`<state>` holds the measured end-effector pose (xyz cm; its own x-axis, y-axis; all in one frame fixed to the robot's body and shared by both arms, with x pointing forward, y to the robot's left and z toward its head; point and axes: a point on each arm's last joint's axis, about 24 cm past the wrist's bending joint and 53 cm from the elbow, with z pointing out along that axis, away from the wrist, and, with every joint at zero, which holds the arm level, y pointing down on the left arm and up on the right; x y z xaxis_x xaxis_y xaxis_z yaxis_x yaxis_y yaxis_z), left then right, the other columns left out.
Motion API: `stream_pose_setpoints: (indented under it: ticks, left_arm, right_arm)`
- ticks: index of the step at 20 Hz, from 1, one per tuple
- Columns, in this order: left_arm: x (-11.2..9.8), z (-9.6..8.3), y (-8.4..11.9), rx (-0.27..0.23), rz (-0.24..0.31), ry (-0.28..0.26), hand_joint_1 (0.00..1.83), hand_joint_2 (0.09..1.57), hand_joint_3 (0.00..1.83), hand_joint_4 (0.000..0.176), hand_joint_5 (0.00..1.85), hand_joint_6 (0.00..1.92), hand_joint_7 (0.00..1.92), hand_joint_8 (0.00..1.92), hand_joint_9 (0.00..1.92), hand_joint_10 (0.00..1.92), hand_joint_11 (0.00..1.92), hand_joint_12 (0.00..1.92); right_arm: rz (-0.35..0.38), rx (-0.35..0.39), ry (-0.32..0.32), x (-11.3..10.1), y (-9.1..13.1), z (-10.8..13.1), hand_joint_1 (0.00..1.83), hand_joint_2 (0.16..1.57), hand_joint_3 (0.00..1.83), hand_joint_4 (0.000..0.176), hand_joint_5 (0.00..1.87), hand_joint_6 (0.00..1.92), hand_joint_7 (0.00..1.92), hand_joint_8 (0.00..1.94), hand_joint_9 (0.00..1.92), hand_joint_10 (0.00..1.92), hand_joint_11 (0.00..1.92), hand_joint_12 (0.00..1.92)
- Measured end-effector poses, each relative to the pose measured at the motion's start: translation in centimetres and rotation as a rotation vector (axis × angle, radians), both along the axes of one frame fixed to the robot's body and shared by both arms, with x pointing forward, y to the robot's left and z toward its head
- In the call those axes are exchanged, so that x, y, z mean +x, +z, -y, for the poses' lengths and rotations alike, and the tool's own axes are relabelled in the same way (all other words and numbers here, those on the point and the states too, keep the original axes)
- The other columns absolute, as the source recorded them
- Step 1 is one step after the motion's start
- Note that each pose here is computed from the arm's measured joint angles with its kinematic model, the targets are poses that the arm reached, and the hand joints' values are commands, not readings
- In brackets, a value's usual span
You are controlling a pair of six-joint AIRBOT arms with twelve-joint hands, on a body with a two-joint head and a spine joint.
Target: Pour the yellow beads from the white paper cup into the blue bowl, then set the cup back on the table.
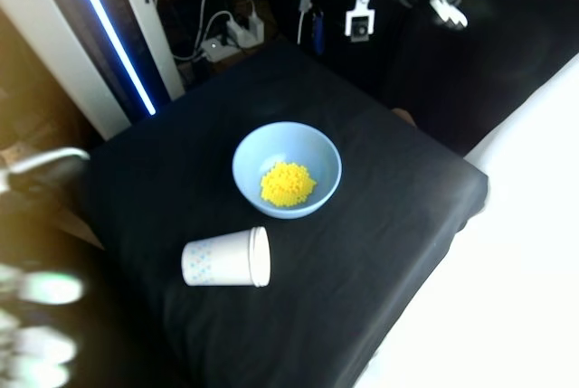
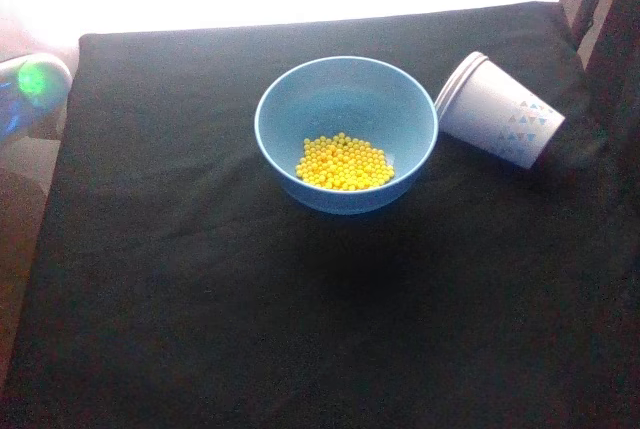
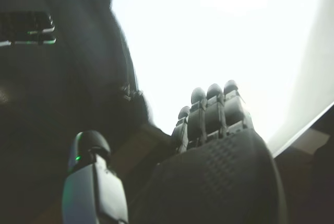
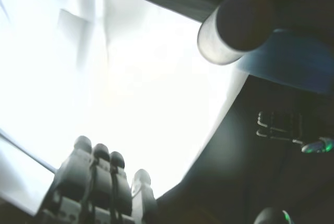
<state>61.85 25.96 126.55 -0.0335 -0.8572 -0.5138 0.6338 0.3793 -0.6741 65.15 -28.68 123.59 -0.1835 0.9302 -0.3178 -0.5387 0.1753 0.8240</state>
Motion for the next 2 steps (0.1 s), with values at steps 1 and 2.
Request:
stream_pose_setpoints:
  ticks: [1,2]
  left_arm:
    - [-0.55,0.14,0.65,-0.003,0.025,-0.009,0.38,1.07,0.02,0.149,0.00,0.00,0.08,0.00,0.00,0.00,0.00,0.00]
    - [-0.82,0.21,0.99,0.000,0.039,-0.012,0.39,1.02,0.00,0.123,0.00,0.00,0.11,0.01,0.00,0.00,0.00,0.00]
  right_arm:
    - [0.032,0.004,0.006,-0.76,0.79,-0.03,0.40,0.70,0.00,0.175,0.00,0.00,0.03,0.01,0.01,0.00,0.06,0.03]
    - [0.049,0.002,0.010,-1.29,1.13,-0.08,0.40,0.70,0.00,0.176,0.00,0.00,0.05,0.01,0.03,0.01,0.07,0.05]
